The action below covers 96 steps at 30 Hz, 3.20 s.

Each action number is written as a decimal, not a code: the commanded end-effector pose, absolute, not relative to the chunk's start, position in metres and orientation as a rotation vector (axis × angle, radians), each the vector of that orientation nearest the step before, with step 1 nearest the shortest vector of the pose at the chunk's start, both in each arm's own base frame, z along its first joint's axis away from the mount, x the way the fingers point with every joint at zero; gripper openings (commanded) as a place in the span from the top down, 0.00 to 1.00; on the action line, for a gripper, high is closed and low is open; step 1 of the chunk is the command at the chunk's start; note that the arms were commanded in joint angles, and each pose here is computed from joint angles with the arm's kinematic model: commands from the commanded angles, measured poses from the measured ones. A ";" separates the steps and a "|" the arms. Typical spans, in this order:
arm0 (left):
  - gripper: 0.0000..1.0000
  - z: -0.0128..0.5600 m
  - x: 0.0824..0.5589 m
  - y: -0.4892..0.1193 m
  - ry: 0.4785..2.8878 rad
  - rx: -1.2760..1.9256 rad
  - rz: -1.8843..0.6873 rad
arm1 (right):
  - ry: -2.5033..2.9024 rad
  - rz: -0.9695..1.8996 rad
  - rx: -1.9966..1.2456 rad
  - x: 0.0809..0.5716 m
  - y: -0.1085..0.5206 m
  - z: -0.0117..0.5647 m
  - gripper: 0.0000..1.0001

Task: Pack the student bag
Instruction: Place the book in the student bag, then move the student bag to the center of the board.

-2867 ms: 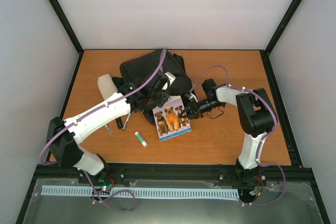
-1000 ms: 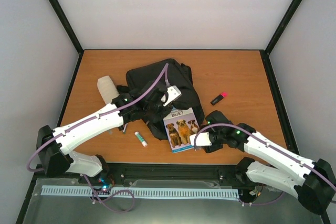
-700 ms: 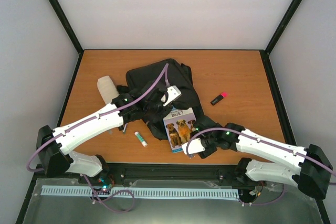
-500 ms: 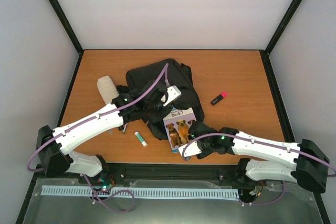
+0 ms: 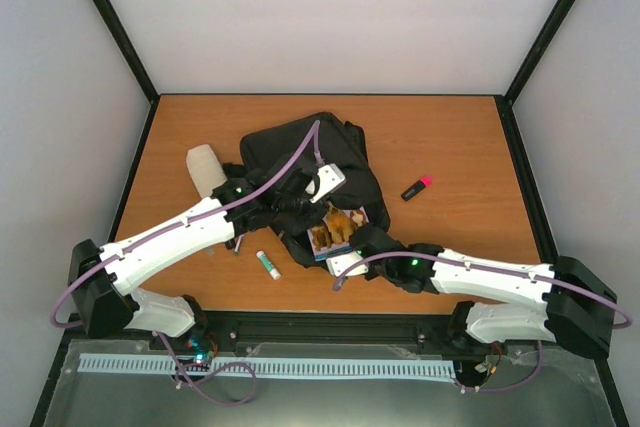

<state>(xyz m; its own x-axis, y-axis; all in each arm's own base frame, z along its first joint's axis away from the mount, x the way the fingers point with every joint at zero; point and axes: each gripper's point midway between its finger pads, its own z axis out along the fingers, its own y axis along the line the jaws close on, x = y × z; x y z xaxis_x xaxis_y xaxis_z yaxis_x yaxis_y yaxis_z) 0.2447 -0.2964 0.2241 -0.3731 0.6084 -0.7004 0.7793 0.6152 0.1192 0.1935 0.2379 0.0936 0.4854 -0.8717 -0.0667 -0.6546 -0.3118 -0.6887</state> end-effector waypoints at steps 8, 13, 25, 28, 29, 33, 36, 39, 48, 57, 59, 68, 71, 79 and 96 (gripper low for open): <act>0.99 0.269 0.244 -0.312 1.979 1.064 -0.405 | 1.109 -0.606 -2.008 0.230 0.265 0.088 0.76; 0.99 0.269 0.242 -0.313 1.978 1.075 -0.412 | 1.037 -0.626 -2.015 0.240 0.269 0.088 0.80; 0.99 0.269 0.239 -0.314 1.974 1.090 -0.429 | 0.928 -0.683 -2.041 0.273 0.276 0.081 0.83; 0.99 0.271 0.239 -0.313 1.969 1.087 -0.429 | 0.930 -0.705 -2.019 0.284 0.275 0.080 0.83; 0.99 0.271 0.239 -0.313 1.968 1.085 -0.429 | 0.936 -0.710 -2.008 0.288 0.275 0.080 0.82; 0.99 0.272 0.239 -0.312 1.965 1.086 -0.430 | 0.991 -0.717 -1.935 0.304 0.272 0.083 0.80; 0.99 0.271 0.239 -0.312 1.968 1.084 -0.424 | 1.044 -0.713 -1.881 0.310 0.269 0.086 0.80; 0.99 0.271 0.240 -0.311 1.967 1.083 -0.418 | 1.080 -0.666 -1.870 0.303 0.266 0.085 0.77; 0.94 0.265 0.250 -0.301 2.012 1.037 -0.324 | 1.198 -0.315 -2.076 0.224 0.232 0.076 0.54; 0.00 0.297 0.255 -0.288 2.025 0.870 -0.365 | 1.518 0.066 -2.033 0.158 0.205 0.106 0.48; 0.00 0.300 0.261 -0.276 2.063 0.774 -0.360 | 1.513 0.154 -1.964 0.148 0.209 0.129 0.45; 0.00 0.262 0.307 -0.158 2.284 0.009 -0.143 | 1.648 0.431 -1.446 0.177 0.210 0.214 0.40; 0.00 0.232 0.314 -0.130 2.373 -0.207 -0.191 | 1.700 0.492 -1.295 0.195 0.205 0.220 0.38; 0.00 0.151 0.343 -0.115 2.476 -0.534 -0.255 | 1.791 0.386 -1.243 0.214 0.193 0.198 0.36; 0.00 0.084 0.420 -0.196 2.656 -0.287 -0.395 | 1.801 0.335 -1.198 0.219 0.178 0.200 0.34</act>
<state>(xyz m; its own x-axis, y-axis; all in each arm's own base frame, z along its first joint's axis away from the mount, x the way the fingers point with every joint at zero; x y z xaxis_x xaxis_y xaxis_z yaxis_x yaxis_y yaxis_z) 0.3850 -0.1602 0.0675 -0.8829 -0.3330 -0.3310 -0.2638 0.9350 -0.2369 0.2161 0.1817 0.2021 -0.0923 -0.5935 -0.7996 -0.8464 0.4697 -0.2510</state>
